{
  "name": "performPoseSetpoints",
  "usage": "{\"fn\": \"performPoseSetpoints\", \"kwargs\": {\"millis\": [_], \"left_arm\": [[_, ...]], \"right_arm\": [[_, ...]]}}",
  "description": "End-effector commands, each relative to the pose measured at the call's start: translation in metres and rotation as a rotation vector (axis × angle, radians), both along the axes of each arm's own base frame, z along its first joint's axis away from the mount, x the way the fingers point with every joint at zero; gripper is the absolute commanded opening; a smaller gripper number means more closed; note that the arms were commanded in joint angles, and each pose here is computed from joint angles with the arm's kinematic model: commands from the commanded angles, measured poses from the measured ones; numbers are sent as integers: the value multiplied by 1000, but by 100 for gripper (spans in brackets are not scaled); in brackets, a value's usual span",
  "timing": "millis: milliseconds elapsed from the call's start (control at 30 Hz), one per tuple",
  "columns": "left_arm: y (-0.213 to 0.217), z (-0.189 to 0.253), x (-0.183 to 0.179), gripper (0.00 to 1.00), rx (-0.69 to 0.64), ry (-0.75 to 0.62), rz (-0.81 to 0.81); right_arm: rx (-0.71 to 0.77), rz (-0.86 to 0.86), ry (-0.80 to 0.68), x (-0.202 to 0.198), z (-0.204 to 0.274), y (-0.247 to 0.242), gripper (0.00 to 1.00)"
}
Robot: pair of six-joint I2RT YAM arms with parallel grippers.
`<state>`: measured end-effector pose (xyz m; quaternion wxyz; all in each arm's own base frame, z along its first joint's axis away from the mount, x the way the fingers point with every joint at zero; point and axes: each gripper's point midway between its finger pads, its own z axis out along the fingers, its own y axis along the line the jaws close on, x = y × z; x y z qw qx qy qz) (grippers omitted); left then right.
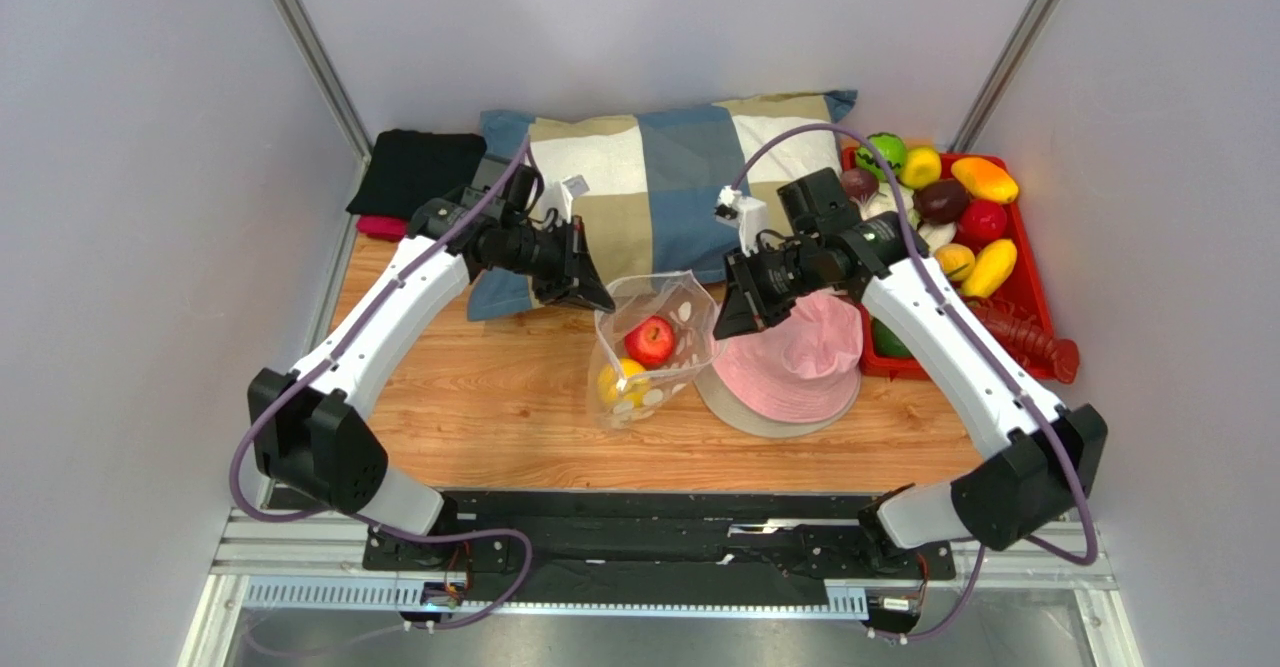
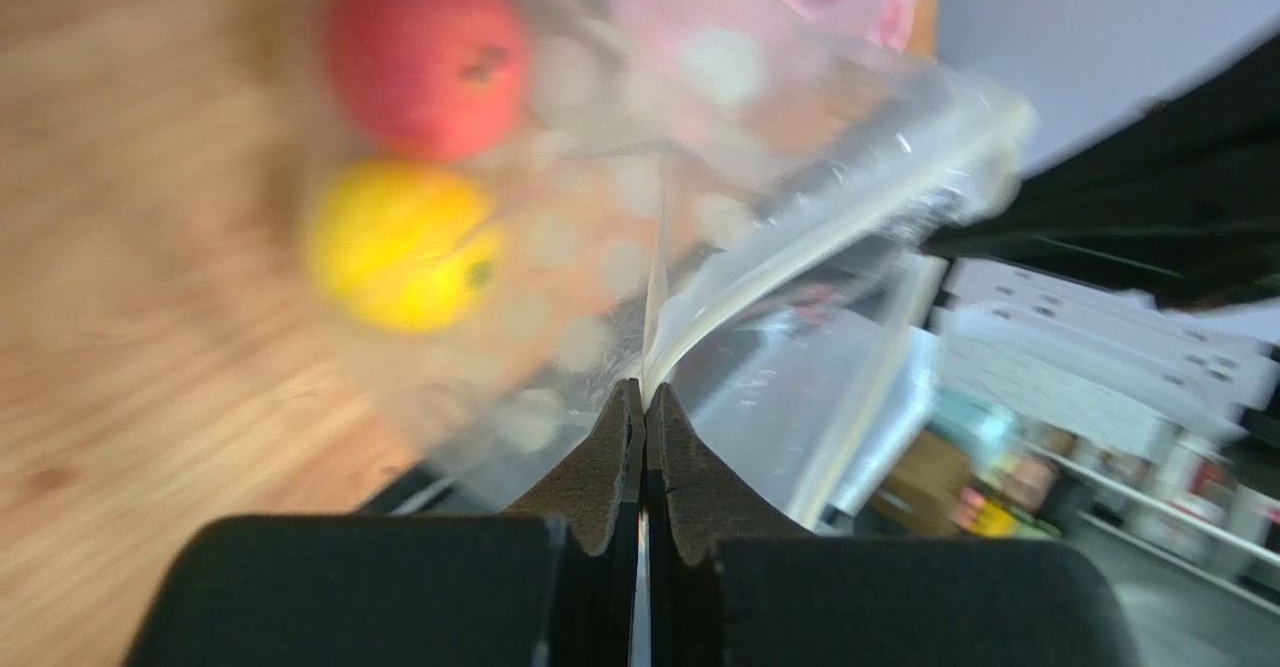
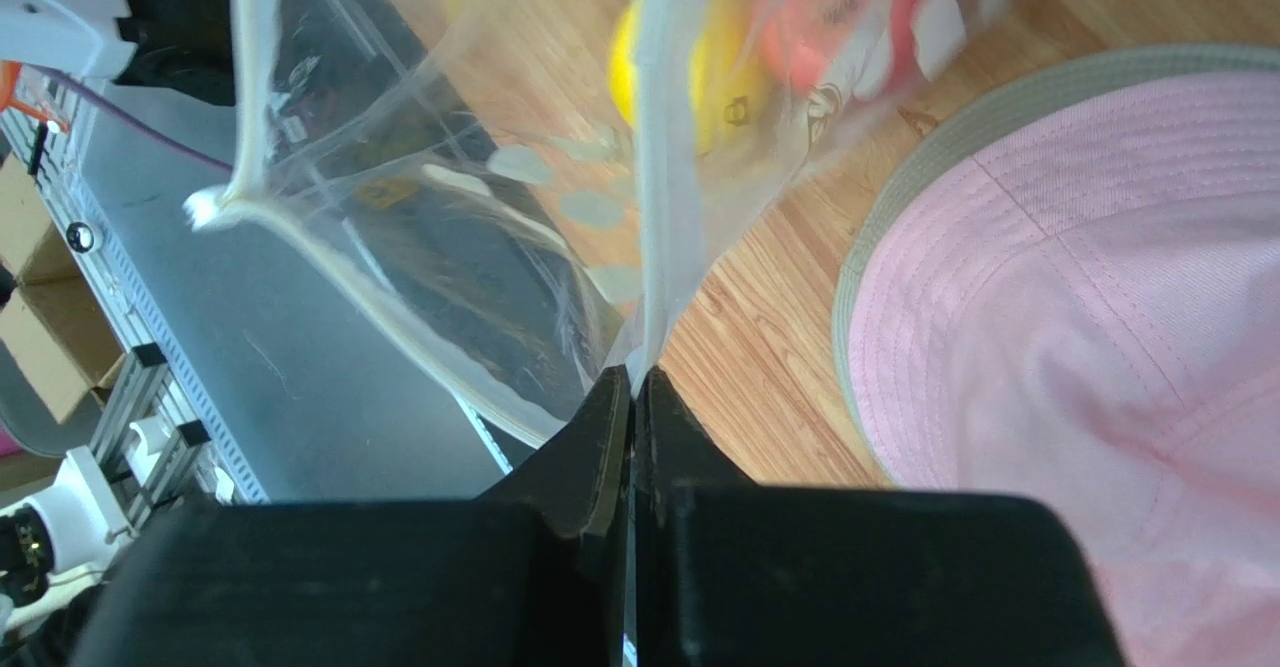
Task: Place the food in the zip-top bag and seal the zipper
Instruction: Place the fake fruit in the zipper food storage bag, then pick up the fake fruit from the bin.
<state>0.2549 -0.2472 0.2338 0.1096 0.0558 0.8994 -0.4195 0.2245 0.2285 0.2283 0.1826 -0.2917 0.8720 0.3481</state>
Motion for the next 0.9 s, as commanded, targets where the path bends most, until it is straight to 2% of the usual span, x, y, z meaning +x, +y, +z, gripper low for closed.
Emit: {"fn": "performPoseSetpoints", "kwargs": {"millis": [0, 67, 200, 367, 467, 500, 600, 767, 867], "left_arm": [[42, 14, 16, 0, 247, -227, 46], [46, 9, 21, 0, 288, -238, 35], [34, -2, 20, 0, 265, -184, -3], [19, -8, 23, 0, 238, -151, -19], [15, -4, 29, 0, 217, -170, -11], [14, -2, 30, 0, 210, -172, -11], [9, -3, 29, 0, 191, -153, -13], [8, -4, 28, 0, 180, -144, -16], [7, -5, 27, 0, 175, -143, -18]], "right_arm": [[20, 29, -73, -12, 28, -8, 0], [-23, 31, -64, -5, 12, -12, 0], [-86, 35, -21, 5, -11, -14, 0], [-87, 9, -39, 25, -3, -20, 0], [-68, -10, -97, 38, 18, -28, 25], [-64, -31, -122, 45, 25, -34, 46], [-39, -96, -189, 62, 49, -52, 77], [-64, -214, -271, 93, 71, -100, 80], [-149, -316, -300, 118, 64, -143, 76]]}}
